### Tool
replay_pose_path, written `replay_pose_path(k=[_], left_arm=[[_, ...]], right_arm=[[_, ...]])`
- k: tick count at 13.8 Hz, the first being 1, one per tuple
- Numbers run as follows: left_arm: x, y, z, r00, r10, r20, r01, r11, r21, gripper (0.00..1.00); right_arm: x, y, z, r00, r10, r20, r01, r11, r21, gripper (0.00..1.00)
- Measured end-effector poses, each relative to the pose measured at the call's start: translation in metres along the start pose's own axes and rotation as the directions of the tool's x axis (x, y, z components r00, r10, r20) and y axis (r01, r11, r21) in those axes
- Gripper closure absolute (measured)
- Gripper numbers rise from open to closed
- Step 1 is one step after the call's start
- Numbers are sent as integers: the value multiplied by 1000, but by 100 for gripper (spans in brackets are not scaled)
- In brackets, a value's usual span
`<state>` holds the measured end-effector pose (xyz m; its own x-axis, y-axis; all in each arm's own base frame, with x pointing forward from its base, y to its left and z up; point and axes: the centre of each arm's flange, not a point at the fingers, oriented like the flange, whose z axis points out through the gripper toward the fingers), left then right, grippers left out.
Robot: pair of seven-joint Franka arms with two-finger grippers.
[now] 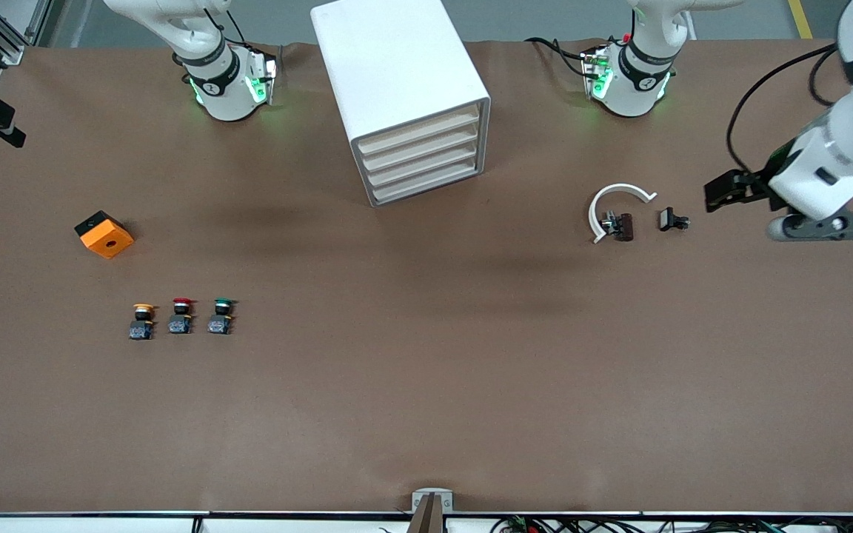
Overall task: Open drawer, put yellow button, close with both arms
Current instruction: 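Move the left gripper toward the white cabinet's drawer handle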
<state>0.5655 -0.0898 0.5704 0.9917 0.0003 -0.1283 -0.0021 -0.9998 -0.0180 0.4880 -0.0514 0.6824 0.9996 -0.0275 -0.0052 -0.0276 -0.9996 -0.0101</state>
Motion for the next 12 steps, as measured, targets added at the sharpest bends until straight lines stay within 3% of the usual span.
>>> replay_pose_path(k=[4, 6, 9, 12], left_arm=[[14, 53, 33, 998, 55, 24, -54, 998, -28, 0], [19, 88, 48, 993, 114, 7, -113, 989, -98, 0], [17, 126, 68, 989, 144, 33, -133, 968, -214, 0], [15, 177, 87, 996, 75, 43, -62, 965, -256, 0]], right_arm=[[0, 0, 0, 1000, 0, 0, 0, 1000, 0, 0], [0, 0, 0, 1000, 0, 0, 0, 1000, 0, 0], [0, 0, 0, 1000, 0, 0, 0, 1000, 0, 0], [0, 0, 0, 1000, 0, 0, 0, 1000, 0, 0]])
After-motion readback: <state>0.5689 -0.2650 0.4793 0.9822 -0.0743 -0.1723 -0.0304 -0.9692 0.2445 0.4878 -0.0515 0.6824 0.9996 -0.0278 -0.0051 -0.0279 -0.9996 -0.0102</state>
